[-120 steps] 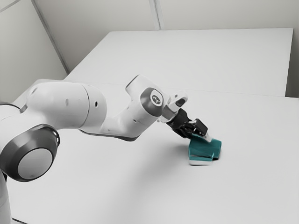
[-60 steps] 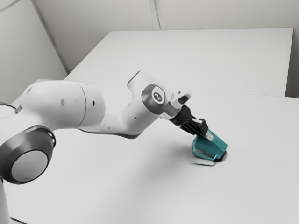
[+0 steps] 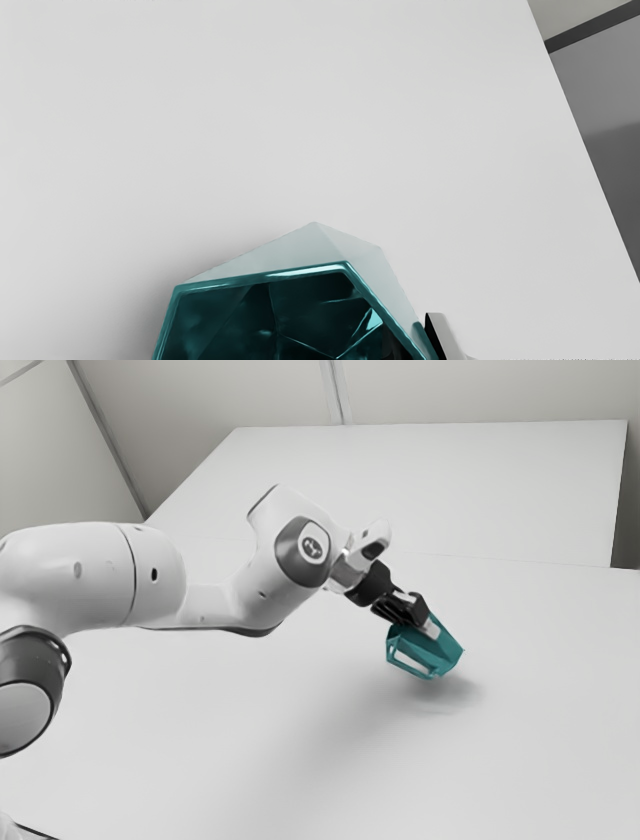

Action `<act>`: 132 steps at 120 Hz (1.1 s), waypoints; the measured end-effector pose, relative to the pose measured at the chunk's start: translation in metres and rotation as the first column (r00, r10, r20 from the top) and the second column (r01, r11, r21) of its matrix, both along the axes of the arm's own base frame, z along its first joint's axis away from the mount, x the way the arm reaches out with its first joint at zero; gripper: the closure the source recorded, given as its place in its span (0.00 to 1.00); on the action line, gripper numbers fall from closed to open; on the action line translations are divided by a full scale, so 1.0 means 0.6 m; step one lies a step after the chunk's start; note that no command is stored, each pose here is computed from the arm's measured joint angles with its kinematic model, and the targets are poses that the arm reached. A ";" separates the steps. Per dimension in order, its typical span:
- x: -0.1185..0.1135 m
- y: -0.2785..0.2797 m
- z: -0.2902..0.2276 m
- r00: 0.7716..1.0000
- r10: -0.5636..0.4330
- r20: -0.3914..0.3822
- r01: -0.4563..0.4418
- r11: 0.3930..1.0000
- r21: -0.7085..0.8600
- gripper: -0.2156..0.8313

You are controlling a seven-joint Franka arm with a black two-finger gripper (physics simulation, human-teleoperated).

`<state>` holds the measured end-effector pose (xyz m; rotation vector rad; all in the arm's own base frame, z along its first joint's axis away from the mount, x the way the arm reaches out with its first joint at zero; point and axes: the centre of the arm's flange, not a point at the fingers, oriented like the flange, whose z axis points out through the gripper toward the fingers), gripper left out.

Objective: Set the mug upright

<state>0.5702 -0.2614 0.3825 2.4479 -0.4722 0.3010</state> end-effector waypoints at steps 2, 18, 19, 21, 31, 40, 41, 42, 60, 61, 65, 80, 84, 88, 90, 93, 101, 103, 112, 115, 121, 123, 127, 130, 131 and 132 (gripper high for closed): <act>0.001 0.006 0.002 1.000 0.001 0.003 -0.001 1.000 0.007 0.95; 0.011 0.058 0.025 0.999 0.008 0.035 -0.010 0.997 0.071 0.95; 0.012 0.061 0.026 0.999 0.008 0.037 -0.011 0.997 0.076 0.95; 0.013 0.069 0.029 0.999 0.008 0.041 -0.012 0.996 0.087 0.95; 0.021 0.113 0.039 0.998 0.022 0.056 -0.029 0.990 0.137 0.95; 0.030 0.153 0.049 0.997 0.046 0.068 -0.057 0.984 0.172 0.95; 0.032 0.158 0.050 0.996 0.049 0.069 -0.060 0.983 0.175 0.95; 0.033 0.162 0.050 0.996 0.051 0.070 -0.063 0.982 0.179 0.95; 0.048 0.235 0.054 0.992 0.094 0.081 -0.111 0.961 0.253 0.95; 0.049 0.238 0.054 0.992 0.096 0.081 -0.114 0.960 0.257 0.95; 0.051 0.252 0.053 0.991 0.104 0.081 -0.122 0.955 0.271 0.95; 0.060 0.304 0.056 0.987 0.131 0.089 -0.153 0.935 0.320 0.95; 0.062 0.316 0.057 0.987 0.134 0.093 -0.157 0.927 0.340 0.95; 0.064 0.327 0.058 0.986 0.134 0.097 -0.160 0.919 0.360 0.95; 0.065 0.331 0.059 0.986 0.133 0.100 -0.161 0.915 0.370 0.95; 0.067 0.336 0.060 0.986 0.131 0.103 -0.161 0.909 0.384 0.95; 0.070 0.355 0.060 0.986 0.127 0.110 -0.162 0.890 0.427 0.95; 0.070 0.359 0.060 0.986 0.126 0.111 -0.162 0.884 0.438 0.95; 0.071 0.375 0.058 0.987 0.114 0.114 -0.156 0.858 0.490 0.95; 0.072 0.380 0.058 0.987 0.110 0.115 -0.154 0.848 0.507 0.95; 0.072 0.390 0.058 0.988 0.103 0.114 -0.149 0.829 0.539 0.95; 0.073 0.394 0.058 0.988 0.102 0.114 -0.148 0.823 0.548 0.95; 0.074 0.401 0.058 0.989 0.101 0.109 -0.145 0.812 0.566 0.95; 0.074 0.404 0.056 0.990 0.100 0.104 -0.142 0.804 0.577 0.95; 0.074 0.405 0.056 0.990 0.099 0.102 -0.140 0.802 0.581 0.95; 0.074 0.406 0.055 0.990 0.098 0.100 -0.139 0.799 0.584 0.95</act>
